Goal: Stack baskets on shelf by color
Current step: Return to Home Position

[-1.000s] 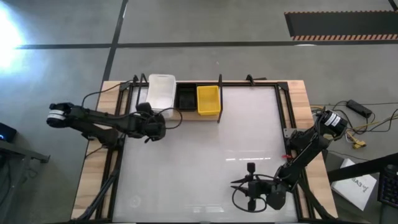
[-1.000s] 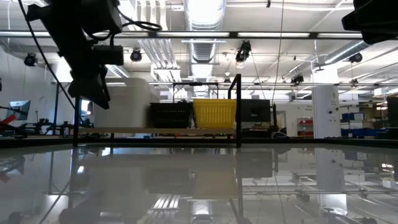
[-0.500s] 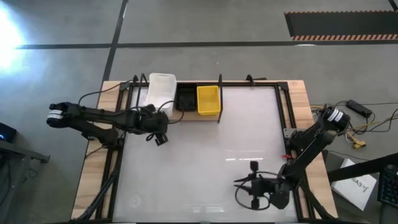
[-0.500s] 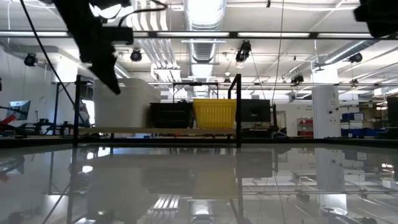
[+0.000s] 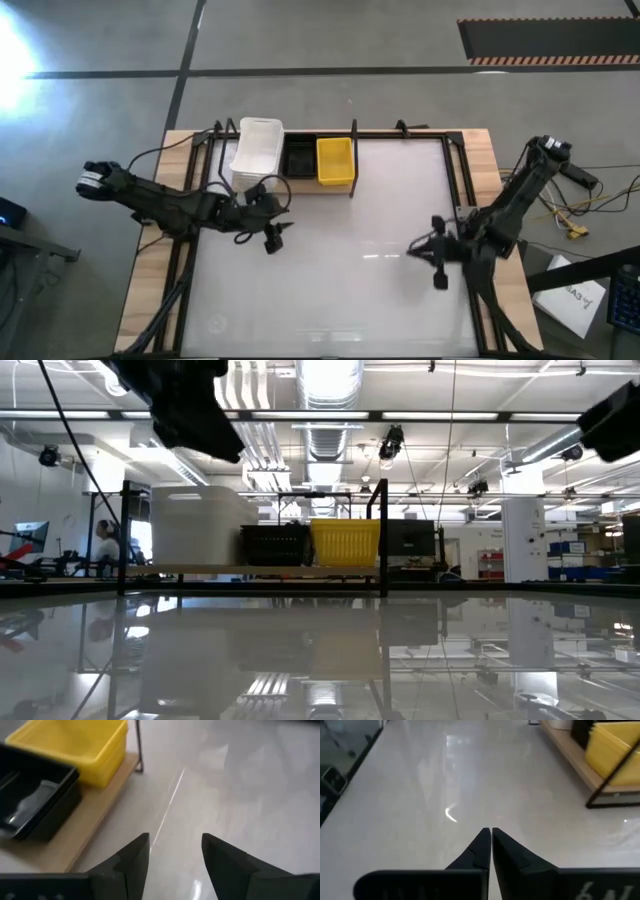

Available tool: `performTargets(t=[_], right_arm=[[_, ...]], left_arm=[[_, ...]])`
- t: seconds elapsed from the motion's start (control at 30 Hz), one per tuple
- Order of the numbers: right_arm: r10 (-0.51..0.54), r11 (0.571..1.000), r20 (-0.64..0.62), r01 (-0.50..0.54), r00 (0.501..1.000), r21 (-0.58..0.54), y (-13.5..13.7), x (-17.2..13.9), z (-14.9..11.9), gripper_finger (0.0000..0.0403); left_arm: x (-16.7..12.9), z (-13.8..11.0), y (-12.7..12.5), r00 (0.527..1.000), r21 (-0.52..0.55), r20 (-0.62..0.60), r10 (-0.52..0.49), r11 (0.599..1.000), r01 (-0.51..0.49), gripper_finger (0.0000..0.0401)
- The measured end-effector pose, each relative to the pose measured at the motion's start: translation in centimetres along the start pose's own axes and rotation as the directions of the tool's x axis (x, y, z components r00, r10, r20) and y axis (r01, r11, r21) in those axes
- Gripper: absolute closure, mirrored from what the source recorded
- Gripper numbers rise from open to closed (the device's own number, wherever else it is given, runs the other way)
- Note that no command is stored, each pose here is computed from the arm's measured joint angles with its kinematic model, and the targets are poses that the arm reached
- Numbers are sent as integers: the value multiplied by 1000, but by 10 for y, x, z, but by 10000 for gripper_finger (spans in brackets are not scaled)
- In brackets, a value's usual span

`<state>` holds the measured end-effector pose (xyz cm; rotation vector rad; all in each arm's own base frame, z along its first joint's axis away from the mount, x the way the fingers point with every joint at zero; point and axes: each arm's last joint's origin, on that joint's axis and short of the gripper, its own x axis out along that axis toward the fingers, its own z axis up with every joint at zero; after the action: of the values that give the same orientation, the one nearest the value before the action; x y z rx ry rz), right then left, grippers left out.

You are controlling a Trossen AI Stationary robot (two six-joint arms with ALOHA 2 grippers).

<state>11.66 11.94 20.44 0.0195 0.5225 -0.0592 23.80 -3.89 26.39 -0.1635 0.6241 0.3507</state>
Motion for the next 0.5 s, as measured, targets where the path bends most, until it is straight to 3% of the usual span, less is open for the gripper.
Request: performTargets(t=[0.13, 0.23, 0.5], right_arm=[[16, 998, 94, -22, 995, 66, -32, -10, -7, 394], [63, 981, 244, -105, 968, 164, -62, -29, -6, 394], [140, 965, 457, -225, 878, 136, -90, -35, -18, 394]], left_arm=[[3, -1, -4, 997, 1, 76, -24, 1000, 24, 235], [7, -3, -5, 992, 4, 120, -38, 999, 38, 235], [18, -8, -2, 978, -18, 206, -42, 999, 47, 235]])
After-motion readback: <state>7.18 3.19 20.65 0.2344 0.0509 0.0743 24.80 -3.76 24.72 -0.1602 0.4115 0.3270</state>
